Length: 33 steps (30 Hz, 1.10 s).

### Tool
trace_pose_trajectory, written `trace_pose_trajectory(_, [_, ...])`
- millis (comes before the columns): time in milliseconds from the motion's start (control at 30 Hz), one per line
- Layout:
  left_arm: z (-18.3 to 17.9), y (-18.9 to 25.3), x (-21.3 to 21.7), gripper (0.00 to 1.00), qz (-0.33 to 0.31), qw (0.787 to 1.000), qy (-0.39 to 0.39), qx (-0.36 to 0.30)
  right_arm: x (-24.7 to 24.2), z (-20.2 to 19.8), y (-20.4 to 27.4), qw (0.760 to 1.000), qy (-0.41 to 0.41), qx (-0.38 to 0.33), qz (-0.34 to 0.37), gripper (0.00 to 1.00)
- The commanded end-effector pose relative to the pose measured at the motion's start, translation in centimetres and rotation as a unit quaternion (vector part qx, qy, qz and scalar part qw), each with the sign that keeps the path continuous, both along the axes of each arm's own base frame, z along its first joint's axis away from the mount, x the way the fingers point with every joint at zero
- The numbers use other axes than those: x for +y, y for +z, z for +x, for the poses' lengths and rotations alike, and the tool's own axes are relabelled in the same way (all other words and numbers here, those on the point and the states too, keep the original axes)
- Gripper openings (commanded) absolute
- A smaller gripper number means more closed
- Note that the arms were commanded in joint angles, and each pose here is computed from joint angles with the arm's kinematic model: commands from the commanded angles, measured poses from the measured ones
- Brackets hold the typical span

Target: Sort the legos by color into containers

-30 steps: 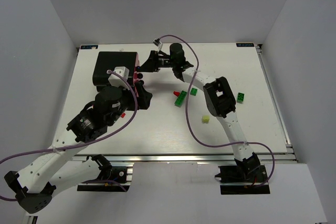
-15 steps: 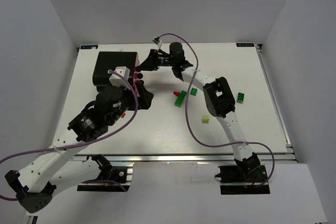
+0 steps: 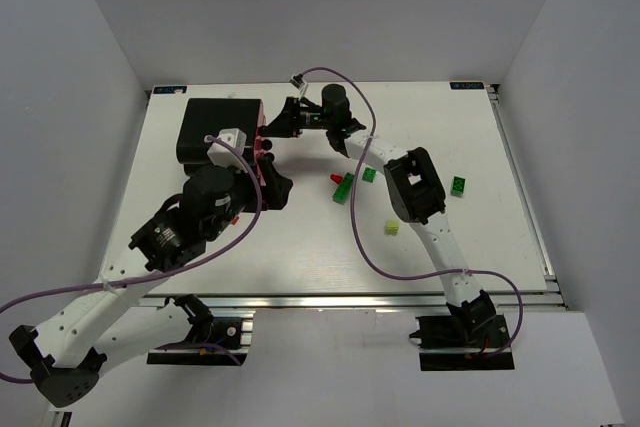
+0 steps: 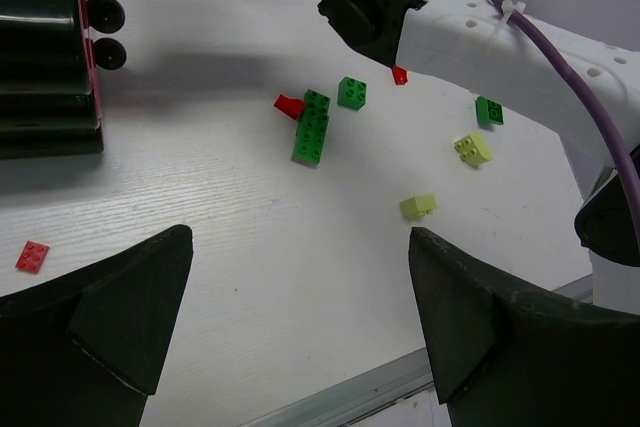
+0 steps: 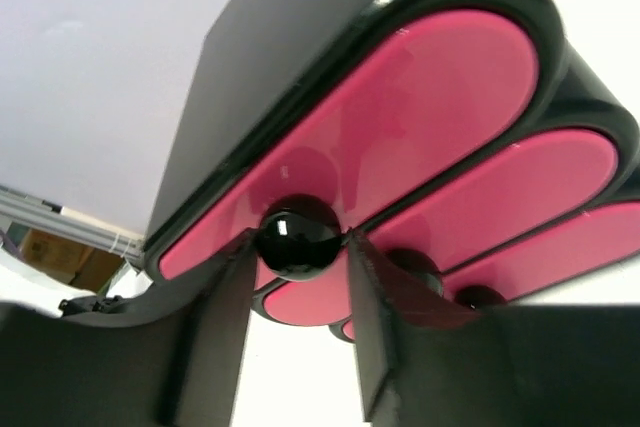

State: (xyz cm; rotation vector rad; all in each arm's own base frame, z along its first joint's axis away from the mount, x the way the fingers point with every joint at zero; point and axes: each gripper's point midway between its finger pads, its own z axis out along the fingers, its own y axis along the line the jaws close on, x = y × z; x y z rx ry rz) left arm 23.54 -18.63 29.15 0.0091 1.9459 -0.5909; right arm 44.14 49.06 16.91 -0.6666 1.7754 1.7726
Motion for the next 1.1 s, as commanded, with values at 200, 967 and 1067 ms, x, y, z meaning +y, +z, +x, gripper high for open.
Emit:
trace_pose_trajectory(200, [-0.4,0.2,-0.1,0.98,-0.018,1.000,-0.002,0.000,0.3,0.3,2.3,0.999,-0.003,-0.039,0.028,0.15])
trace_pose_trajectory(967, [-0.9,-0.4,1.1,0.98,-0.017,1.000,0.011,0.001,-6.6,1.5,1.6,0.999,-0.031,-0.022,0.011,0.17])
trace_pose_trajectory(1067, [-0.9,-0.5,1.1,0.98,-0.016,1.000,0.012,0.002,-7.1,1.7,1.4,0.999,-0.036,-0.022,0.009,0.20])
